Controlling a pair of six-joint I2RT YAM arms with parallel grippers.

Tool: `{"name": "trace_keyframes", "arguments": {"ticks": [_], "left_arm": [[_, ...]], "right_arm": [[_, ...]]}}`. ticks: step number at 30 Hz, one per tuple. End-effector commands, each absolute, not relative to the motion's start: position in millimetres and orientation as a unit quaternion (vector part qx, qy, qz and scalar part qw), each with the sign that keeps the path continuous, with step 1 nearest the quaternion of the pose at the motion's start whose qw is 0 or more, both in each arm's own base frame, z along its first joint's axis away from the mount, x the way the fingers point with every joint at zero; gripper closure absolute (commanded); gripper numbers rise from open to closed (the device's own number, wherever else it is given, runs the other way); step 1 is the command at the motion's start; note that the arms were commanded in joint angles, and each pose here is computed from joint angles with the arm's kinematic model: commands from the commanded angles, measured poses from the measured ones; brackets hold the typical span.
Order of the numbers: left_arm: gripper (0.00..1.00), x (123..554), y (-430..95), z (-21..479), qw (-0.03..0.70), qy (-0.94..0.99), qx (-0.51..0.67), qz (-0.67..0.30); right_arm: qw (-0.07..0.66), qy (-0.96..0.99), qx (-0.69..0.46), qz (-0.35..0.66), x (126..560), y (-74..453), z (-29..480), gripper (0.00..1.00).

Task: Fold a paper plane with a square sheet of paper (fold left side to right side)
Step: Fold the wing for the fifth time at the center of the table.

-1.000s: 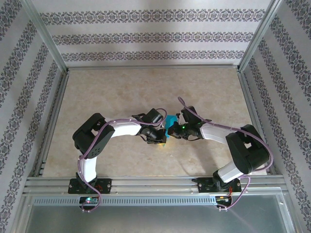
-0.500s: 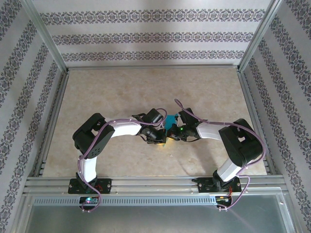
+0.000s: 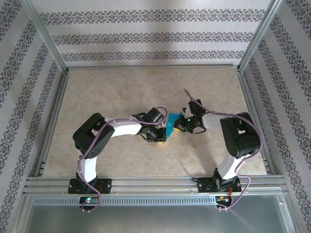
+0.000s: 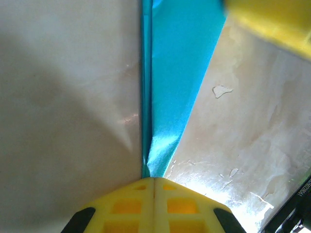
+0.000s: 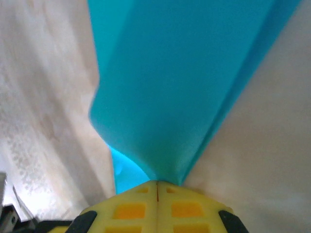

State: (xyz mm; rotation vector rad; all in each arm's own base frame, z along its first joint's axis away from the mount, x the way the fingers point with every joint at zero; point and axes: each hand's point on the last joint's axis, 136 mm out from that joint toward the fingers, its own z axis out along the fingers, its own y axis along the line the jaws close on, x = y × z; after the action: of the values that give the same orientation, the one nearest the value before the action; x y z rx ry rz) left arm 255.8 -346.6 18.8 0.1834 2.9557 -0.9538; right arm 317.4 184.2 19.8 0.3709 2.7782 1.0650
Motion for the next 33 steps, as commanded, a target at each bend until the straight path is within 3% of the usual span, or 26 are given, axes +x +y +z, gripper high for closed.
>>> {"name": "trace_keyframes", "arguments": {"ticks": [1, 11, 16, 33], "left_arm": [[1.0, 223, -318, -16, -0.05, 0.969, 0.05, -0.237], [1.0, 228, -323, -11, -0.042, 0.967, 0.051, -0.246], [1.0, 228, -324, -10, -0.041, 0.966, 0.053, -0.248], [1.0, 228, -323, -11, -0.042, 0.967, 0.052, -0.246]], "right_arm": [[0.116, 0.929, 0.119, 0.332, 337, 169, 32, 1.0], [0.133, 0.916, 0.098, 0.366, 318, 186, 66, 1.0], [0.12, 0.918, 0.091, 0.366, 309, 207, 54, 1.0], [0.123, 0.932, 0.072, 0.332, 339, 218, 31, 1.0]]}}
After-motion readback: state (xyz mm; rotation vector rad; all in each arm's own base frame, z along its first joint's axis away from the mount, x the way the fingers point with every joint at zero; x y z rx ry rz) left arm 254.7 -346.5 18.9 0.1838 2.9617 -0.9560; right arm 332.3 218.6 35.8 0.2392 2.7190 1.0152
